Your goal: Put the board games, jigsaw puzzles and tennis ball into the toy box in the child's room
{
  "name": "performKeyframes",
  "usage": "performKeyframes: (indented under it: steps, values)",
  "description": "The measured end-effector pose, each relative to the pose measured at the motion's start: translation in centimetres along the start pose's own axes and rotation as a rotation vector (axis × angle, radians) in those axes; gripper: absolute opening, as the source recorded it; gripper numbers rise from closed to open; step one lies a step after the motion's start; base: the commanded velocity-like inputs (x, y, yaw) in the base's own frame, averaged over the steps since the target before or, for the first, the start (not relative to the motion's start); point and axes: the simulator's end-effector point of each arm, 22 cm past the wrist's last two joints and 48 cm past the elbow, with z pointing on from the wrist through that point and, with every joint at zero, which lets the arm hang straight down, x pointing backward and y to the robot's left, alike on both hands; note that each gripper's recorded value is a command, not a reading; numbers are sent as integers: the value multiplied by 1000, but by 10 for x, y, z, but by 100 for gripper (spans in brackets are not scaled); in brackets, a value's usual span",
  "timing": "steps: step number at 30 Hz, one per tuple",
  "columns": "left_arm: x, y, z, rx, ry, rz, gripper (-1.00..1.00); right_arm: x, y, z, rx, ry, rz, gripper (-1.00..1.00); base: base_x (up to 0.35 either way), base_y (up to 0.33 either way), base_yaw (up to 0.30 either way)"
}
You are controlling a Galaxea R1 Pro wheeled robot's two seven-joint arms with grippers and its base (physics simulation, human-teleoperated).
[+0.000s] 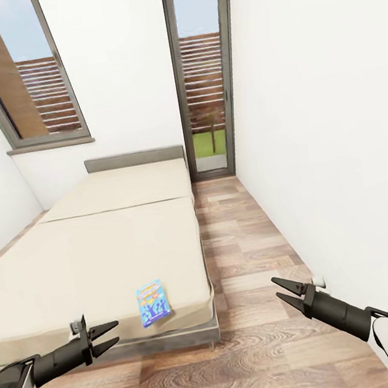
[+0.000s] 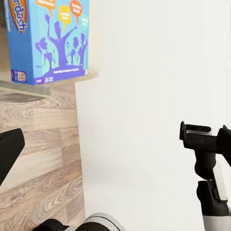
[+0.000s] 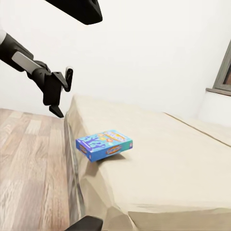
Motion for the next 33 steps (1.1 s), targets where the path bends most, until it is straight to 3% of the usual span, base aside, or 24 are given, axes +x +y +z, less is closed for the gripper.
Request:
performKeyframes:
  steps: [13, 33]
  values:
    - [12, 3, 4, 108, -2, 5, 100, 13, -24, -3, -5, -2, -3, 100, 0, 0, 0]
    - [31, 42, 6, 115, -4, 13, 100, 34, -63, -7, -5, -5, -6, 100, 0, 0, 0]
